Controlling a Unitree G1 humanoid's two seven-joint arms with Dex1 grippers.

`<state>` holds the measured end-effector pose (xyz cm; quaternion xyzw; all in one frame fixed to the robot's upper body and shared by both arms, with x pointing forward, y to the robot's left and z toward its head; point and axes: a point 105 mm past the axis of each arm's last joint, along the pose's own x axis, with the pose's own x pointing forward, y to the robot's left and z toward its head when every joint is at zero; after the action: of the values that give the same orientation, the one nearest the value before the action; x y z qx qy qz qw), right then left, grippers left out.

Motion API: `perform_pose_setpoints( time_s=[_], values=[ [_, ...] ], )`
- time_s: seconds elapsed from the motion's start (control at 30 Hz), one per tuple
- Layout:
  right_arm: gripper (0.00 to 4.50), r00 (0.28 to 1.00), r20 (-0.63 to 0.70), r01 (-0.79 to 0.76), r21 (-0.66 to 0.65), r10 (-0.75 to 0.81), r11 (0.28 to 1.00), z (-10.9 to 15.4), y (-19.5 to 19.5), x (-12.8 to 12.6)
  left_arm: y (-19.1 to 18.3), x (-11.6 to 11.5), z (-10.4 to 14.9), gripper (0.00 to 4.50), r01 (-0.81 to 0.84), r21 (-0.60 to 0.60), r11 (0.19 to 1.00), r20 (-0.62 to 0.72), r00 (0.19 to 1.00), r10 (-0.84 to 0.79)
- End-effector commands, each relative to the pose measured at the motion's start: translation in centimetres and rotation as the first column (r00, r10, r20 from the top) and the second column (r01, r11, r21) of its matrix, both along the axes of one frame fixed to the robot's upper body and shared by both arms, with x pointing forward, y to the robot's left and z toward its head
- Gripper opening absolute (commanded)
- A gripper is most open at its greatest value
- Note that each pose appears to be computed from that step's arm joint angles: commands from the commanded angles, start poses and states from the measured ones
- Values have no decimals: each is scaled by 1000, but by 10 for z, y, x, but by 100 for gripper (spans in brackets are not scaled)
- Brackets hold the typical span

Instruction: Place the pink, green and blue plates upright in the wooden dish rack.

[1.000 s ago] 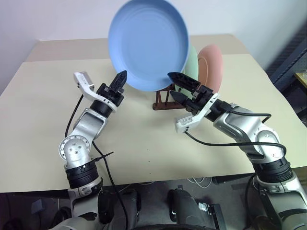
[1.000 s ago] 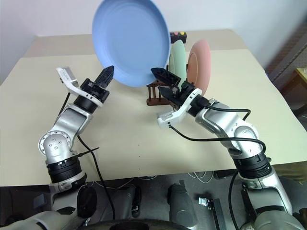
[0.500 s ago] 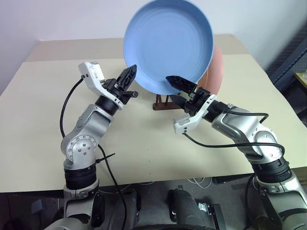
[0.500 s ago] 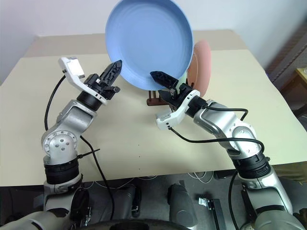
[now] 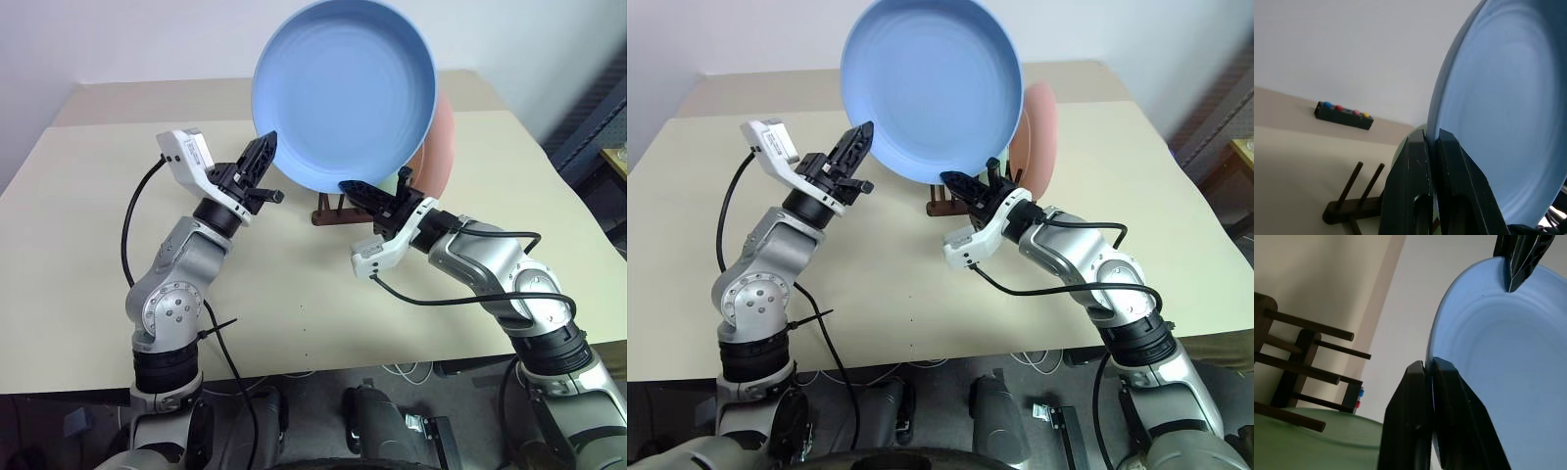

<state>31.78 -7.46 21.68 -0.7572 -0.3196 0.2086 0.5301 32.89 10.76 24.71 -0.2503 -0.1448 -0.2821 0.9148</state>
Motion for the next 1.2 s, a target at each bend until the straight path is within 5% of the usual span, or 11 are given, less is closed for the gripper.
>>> perform_pose_setpoints(
  time_s=[0.03,0.27,0.37,0.6,0.77,0.97,1.2],
  values=[
    [3,999,44,-27,45,25,999,16,4,-6,-5,-9,8,0,35,-8,999,43,998,-35],
    [3,999,41,-29,54,27,998,17,4,-7,-9,-15,7,0,130,-79,988,16,991,-129],
    [0,999,37,-29,57,27,998,17,4,-7,-6,-12,7,98,134,-122,983,-3,991,-136],
    [0,999,40,-26,57,24,998,19,2,-7,11,-9,13,445,107,-128,986,16,994,-106],
    [0,998,54,-26,65,23,998,26,0,-6,30,-14,24,445,192,-153,969,70,981,-183],
    [0,996,87,-31,170,17,985,58,-4,-4,54,-14,13,445,182,107,978,85,978,-191],
    [0,985,6,-155,487,174,860,101,3,-18,77,-5,2,445,142,201,969,98,982,-164]
  ],
)
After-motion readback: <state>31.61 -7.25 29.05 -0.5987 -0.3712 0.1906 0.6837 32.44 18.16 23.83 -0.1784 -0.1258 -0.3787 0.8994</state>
